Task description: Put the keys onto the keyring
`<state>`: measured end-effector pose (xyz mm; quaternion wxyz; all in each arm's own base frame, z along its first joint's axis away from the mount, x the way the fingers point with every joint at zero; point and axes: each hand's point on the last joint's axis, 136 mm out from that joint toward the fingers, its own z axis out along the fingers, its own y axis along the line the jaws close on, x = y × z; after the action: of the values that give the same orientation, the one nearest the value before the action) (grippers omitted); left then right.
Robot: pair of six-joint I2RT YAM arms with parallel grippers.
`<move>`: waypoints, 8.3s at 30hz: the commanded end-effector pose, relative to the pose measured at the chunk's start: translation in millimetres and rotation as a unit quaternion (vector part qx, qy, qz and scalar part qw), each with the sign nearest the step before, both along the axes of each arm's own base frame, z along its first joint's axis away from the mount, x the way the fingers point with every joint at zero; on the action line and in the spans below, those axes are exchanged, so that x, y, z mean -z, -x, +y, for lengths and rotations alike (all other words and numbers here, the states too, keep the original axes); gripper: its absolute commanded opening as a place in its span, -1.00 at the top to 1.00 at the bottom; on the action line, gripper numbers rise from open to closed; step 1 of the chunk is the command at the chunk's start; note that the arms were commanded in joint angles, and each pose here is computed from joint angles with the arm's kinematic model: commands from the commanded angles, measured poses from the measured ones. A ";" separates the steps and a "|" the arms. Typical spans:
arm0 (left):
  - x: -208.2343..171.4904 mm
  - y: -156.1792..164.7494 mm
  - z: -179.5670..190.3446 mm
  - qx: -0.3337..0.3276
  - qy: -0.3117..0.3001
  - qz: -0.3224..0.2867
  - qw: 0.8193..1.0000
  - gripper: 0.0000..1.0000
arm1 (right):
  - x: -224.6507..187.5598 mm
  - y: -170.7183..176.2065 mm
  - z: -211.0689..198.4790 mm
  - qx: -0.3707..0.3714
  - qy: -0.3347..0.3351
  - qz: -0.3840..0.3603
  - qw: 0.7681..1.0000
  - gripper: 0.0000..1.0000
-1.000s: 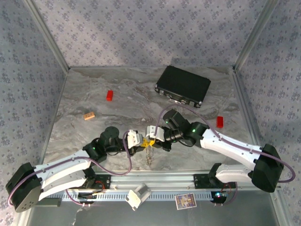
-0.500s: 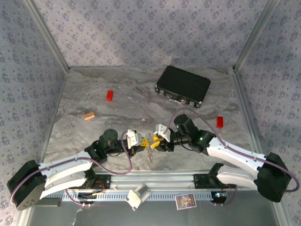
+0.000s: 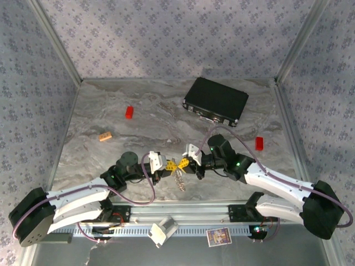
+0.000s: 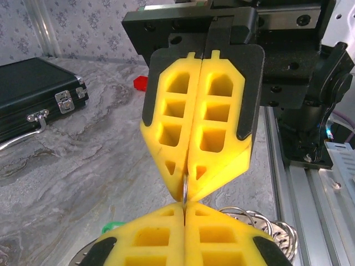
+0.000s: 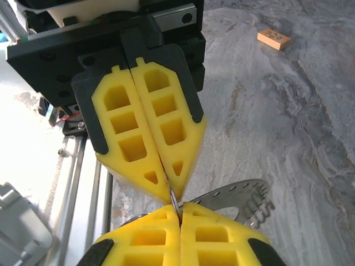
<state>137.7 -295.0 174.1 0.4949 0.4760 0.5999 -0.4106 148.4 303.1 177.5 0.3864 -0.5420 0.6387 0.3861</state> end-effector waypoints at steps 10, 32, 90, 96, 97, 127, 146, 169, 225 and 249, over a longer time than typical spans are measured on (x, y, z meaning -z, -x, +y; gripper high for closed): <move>-2.5 -0.1 -4.6 0.016 -0.050 -0.018 0.998 0.53 | -4.2 9.7 -6.0 -0.049 0.097 -0.040 0.993 1.00; -12.5 7.6 -8.8 0.044 -0.034 -0.028 0.998 1.00 | -14.5 8.7 -7.0 -0.042 0.083 -0.053 0.994 0.46; -6.7 9.3 -9.6 0.051 -0.054 -0.019 0.997 0.92 | -3.1 10.3 0.2 -0.056 0.135 -0.055 0.988 0.95; -8.9 8.6 -8.4 0.043 -0.037 -0.025 0.998 1.00 | -2.9 -0.3 -7.9 -0.002 0.094 -0.056 0.994 0.44; -9.4 7.5 -8.2 0.039 -0.032 -0.025 0.998 1.00 | -2.0 -1.5 -9.2 0.008 0.088 -0.056 0.995 0.44; -16.8 14.8 -7.3 0.048 0.013 -0.020 0.999 1.00 | 39.4 -0.2 -6.4 0.022 0.062 -0.025 0.997 0.05; -17.6 9.8 -4.8 0.031 0.013 -0.032 0.999 1.00 | 45.1 5.7 -1.7 -0.009 0.045 0.002 0.999 0.24; -13.5 9.6 -1.5 0.026 0.000 -0.034 0.999 1.00 | 24.3 3.8 -1.6 -0.020 0.040 0.003 0.999 0.93; -65.4 -92.0 138.1 -0.445 0.087 -0.021 0.891 -0.42 | -55.5 -48.0 49.7 0.001 0.017 -0.108 0.994 1.00; -15.5 -106.0 231.3 -0.617 0.120 0.128 0.767 -0.66 | 119.3 -159.9 20.5 0.025 0.366 -0.144 0.919 1.00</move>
<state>240.9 -60.8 191.8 0.6151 -0.0998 0.7727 -0.1213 300.5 354.4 76.4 0.3022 -0.6520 0.6867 0.1097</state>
